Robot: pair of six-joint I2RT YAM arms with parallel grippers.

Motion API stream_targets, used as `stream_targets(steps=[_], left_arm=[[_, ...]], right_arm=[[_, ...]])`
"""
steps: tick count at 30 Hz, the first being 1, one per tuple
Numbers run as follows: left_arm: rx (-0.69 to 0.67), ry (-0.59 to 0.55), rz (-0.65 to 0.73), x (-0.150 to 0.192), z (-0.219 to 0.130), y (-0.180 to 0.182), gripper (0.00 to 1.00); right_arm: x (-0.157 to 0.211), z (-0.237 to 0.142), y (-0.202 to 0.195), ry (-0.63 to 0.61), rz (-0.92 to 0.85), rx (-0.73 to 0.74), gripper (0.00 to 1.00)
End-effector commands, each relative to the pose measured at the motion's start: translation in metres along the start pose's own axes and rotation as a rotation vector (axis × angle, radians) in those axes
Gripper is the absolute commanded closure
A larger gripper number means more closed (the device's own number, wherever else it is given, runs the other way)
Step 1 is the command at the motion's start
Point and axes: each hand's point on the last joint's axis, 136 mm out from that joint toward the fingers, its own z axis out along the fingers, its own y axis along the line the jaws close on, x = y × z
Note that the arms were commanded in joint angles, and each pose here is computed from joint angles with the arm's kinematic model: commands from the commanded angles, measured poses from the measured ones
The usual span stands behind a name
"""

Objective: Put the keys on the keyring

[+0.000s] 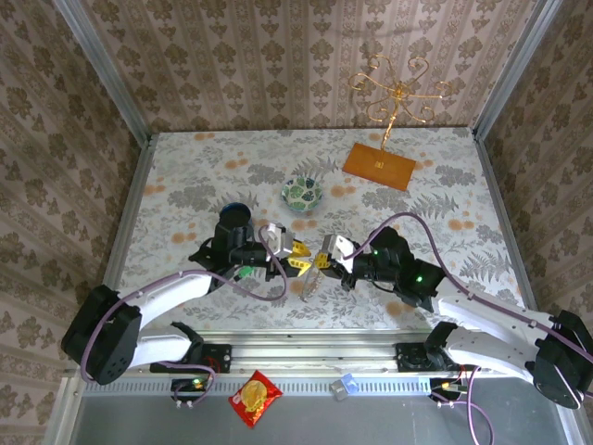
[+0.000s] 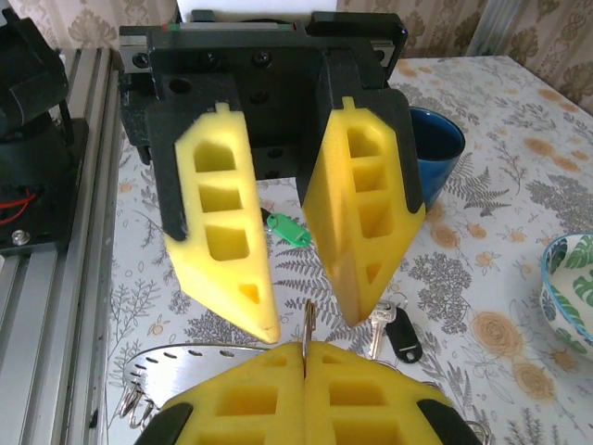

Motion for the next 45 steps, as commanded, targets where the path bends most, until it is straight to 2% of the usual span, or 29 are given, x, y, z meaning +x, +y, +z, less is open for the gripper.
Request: stream_targets(steps=[1,7,16,21,23,24,26,28,30,35,45], left_arm=[[0.017,0.064,0.058,0.002,-0.002,-0.004,0.72],[0.030,0.105,0.092,0.000,-0.002,-0.006,0.82],[0.028,0.109,0.101,-0.004,-0.003,-0.007,0.83],[0.039,0.101,0.098,-0.006,-0.003,-0.009,0.91],[0.045,0.098,0.098,-0.007,-0.003,-0.010,0.97],[0.048,0.095,0.098,-0.008,-0.003,-0.011,1.00],[0.050,0.089,0.097,-0.009,-0.004,-0.012,1.00],[0.049,0.078,0.089,-0.008,-0.004,-0.012,1.00],[0.039,0.052,0.091,-0.011,-0.005,-0.012,1.00],[0.022,-0.016,0.093,-0.018,-0.006,-0.012,1.00],[0.039,-0.038,0.079,-0.015,-0.005,-0.017,1.00]], right_arm=[[0.003,-0.002,0.002,0.088,-0.059,-0.032,1.00],[-0.006,0.001,0.003,0.138,-0.091,-0.079,1.00],[-0.007,0.009,0.003,0.222,-0.127,-0.122,1.00],[-0.006,0.013,0.009,0.247,-0.138,-0.158,1.00],[-0.007,0.014,0.009,0.246,-0.138,-0.163,1.00],[-0.007,0.014,0.010,0.241,-0.134,-0.162,1.00],[-0.011,0.012,0.006,0.207,-0.120,-0.135,0.98],[-0.014,0.007,-0.001,0.147,-0.089,-0.093,0.81],[-0.018,0.000,-0.004,0.065,-0.057,-0.062,0.72],[-0.014,-0.008,-0.004,-0.026,-0.009,-0.026,0.70],[-0.012,0.001,0.000,-0.040,0.030,-0.058,0.69]])
